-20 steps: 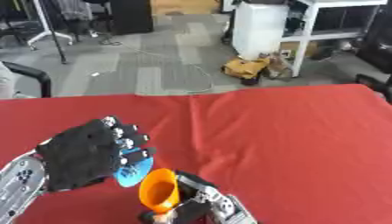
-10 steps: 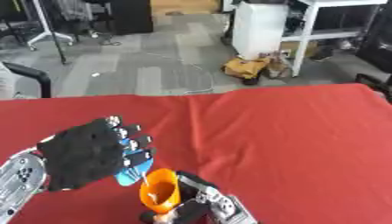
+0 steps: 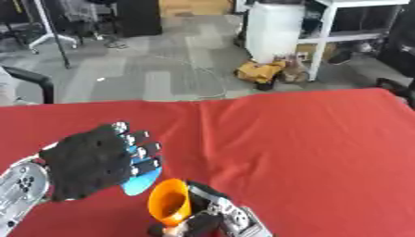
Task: Pour the contents of one cup into another cup.
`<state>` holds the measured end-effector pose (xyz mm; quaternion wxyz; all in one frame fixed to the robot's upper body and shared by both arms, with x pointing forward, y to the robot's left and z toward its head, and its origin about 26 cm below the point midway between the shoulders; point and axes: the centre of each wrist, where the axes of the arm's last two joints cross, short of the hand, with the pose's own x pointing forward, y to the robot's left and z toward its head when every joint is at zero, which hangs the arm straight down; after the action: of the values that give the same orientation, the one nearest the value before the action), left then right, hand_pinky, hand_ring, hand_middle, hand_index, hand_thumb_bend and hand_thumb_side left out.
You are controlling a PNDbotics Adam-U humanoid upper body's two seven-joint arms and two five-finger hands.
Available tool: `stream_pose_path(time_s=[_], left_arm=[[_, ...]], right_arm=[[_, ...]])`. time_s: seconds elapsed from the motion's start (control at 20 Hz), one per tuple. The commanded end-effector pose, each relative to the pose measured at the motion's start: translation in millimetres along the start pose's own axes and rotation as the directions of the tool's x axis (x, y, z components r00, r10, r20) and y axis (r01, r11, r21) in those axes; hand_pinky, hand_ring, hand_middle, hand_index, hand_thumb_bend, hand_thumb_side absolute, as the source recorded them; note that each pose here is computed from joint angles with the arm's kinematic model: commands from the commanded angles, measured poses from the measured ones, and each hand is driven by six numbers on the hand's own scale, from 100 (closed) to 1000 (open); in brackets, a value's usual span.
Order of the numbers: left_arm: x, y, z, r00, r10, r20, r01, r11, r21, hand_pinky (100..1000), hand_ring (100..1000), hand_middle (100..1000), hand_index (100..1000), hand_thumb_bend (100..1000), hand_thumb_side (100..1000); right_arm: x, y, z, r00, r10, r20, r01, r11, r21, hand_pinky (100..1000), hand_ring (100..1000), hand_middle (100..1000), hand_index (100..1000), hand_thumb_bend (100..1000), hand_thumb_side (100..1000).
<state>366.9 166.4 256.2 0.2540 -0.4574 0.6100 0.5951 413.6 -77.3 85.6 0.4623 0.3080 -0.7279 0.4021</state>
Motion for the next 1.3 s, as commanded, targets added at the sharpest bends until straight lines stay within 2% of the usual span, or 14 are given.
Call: stream_pose_path(time_s=[0.05, 0.5, 0.75, 1.05, 1.3], left_arm=[[-9.7, 8.0, -1.6, 0.999, -0.034, -0.005, 0.035, 0.999, 0.015, 100, 174, 323, 616, 521, 100], [-11.3, 12.6, -8.8, 0.998, -0.057, 0.009, 0.056, 0.998, 0.029, 100, 178, 325, 620, 532, 100], [-6.0, 12.6, -17.1, 0.996, -0.062, 0.065, 0.060, 0.998, 0.031, 100, 179, 325, 620, 538, 100], [3.5, 5.3, -24.1, 0.989, -0.055, 0.139, 0.054, 0.998, 0.017, 100, 180, 324, 619, 539, 100], [7.7, -4.0, -22.9, 0.986, -0.048, 0.157, 0.050, 0.999, -0.008, 100, 180, 324, 618, 536, 100]], right_arm=[[7.1, -3.6, -4.1, 1.000, 0.020, 0.014, -0.020, 1.000, 0.002, 716, 409, 338, 513, 341, 100], [7.2, -3.0, -5.1, 1.000, 0.020, 0.015, -0.020, 1.000, 0.005, 715, 410, 338, 513, 341, 100], [6.6, -2.4, -5.1, 1.000, 0.019, 0.013, -0.019, 1.000, 0.007, 714, 409, 338, 512, 341, 100], [6.5, -2.2, -5.1, 1.000, 0.019, 0.013, -0.019, 1.000, 0.008, 714, 410, 337, 512, 341, 100], [6.3, -1.9, -5.0, 1.000, 0.017, 0.012, -0.018, 1.000, 0.008, 713, 410, 337, 512, 341, 100]])
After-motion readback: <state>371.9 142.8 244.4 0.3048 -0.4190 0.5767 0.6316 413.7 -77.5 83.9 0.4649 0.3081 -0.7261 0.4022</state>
